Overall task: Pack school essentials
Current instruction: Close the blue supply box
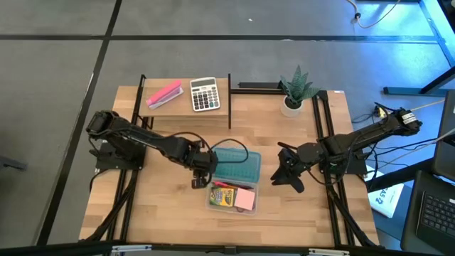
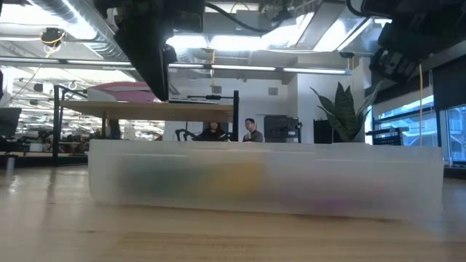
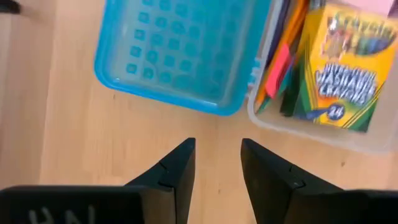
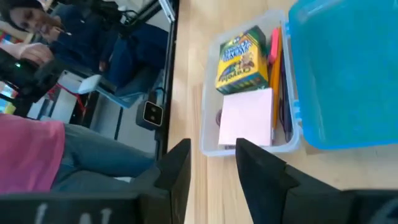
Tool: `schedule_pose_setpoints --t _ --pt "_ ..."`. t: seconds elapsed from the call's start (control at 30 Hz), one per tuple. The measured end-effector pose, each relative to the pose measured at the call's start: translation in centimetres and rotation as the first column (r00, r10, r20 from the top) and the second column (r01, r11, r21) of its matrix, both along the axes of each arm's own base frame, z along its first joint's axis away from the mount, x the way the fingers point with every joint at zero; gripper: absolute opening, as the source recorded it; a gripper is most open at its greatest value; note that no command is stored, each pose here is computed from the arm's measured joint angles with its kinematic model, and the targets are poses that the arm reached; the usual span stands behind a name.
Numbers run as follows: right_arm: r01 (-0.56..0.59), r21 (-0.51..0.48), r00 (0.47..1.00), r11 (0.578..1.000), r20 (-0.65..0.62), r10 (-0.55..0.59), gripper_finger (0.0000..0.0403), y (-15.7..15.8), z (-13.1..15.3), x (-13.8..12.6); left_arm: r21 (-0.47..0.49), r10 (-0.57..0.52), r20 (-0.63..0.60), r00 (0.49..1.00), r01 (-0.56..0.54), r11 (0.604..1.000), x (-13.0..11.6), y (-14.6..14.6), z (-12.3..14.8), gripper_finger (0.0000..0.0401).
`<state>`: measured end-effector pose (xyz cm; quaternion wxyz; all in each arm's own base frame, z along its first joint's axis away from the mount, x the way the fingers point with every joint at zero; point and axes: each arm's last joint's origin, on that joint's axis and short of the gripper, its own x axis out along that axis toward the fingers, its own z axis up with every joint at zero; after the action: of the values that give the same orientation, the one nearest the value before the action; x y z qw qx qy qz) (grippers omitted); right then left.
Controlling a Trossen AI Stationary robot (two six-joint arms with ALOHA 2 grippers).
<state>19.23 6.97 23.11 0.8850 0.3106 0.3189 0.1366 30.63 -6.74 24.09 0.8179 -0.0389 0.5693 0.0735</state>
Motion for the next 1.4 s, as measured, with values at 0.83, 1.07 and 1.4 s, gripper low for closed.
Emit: schedule_pose_setpoints --t 0.83,1.07,1.4 --pt "0.200 -0.010 0.980 0.980 -0.008 -0.200 0.0085 -1.0 1.0 0.6 -0.108 0.186 0.009 0.983 -0.184 0.977 0.2 3.0 0.3 0.0002" --pt "0.342 -0.100 0.924 0.935 -0.147 -0.353 0.0008 -2.6 2.2 0.7 -0.183 0.188 -0.007 0.982 -0.186 0.965 -2.4 3.5 -0.6 0.0001" --pt "0.505 -0.116 0.766 0.855 -0.396 -0.506 0.0002 -5.3 -0.7 2.0 -0.336 0.256 0.338 0.906 -0.139 0.932 -6.8 4.1 -3.1 0.0000"
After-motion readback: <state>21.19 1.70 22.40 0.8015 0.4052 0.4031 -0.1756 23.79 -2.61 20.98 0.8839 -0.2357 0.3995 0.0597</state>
